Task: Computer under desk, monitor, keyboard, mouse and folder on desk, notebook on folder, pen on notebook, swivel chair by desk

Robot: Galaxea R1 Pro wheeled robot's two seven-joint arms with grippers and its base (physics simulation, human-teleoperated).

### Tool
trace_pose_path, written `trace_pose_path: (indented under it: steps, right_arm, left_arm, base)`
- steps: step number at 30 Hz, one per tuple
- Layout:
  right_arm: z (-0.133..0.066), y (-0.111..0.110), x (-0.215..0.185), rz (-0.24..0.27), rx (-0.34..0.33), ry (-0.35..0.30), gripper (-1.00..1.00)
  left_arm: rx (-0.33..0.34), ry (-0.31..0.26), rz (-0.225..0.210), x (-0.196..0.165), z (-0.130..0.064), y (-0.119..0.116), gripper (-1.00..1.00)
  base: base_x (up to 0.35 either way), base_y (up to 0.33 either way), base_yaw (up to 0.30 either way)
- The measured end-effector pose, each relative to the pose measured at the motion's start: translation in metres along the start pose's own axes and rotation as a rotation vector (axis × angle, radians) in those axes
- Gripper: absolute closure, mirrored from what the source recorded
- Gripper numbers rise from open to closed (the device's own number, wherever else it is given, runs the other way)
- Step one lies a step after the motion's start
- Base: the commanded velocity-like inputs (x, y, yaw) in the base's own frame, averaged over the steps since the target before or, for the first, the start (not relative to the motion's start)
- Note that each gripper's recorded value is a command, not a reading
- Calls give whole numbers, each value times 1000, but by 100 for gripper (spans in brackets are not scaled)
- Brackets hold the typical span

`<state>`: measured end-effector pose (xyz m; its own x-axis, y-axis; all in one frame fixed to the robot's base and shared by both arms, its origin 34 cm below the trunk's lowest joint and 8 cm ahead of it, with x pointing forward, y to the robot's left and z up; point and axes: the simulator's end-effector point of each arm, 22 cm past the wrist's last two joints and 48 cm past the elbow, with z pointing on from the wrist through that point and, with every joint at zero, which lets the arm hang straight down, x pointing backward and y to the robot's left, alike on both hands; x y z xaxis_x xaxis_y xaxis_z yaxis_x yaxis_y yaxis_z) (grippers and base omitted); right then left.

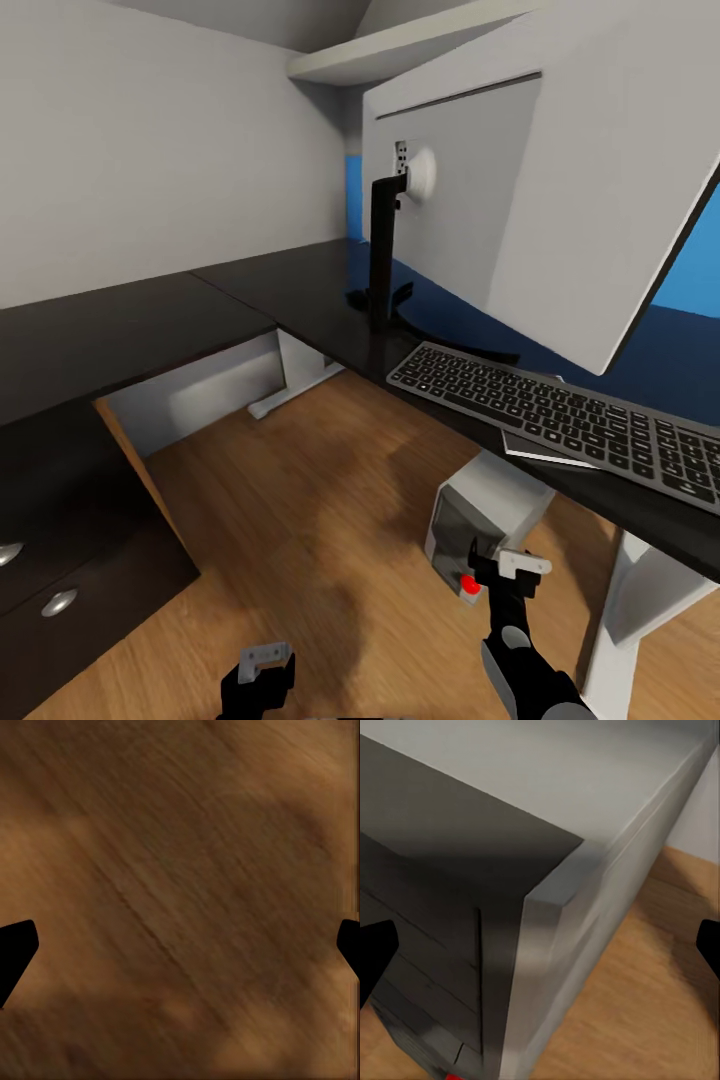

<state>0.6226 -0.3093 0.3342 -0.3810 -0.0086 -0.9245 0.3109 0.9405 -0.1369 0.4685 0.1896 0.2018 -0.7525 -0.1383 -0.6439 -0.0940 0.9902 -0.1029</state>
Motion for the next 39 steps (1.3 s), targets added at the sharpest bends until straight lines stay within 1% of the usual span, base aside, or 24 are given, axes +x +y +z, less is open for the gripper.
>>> trace_pose_path:
  steps: [20,22,39]
  right_arm:
    - [0,0,0,1,1,1,-100]
    - [0,-3,0,10,10,1,-100]
    - [0,-2,2,7,5,4,-100]
  left_arm:
    - [0,0,-2,0,0,0,-100]
    - [0,1,-2,0,0,0,-100]
    - [0,1,-2,0,0,0,-100]
  base:
    - [-8,-7,0]
    - [-196,0,0]
    - [-272,0,0]
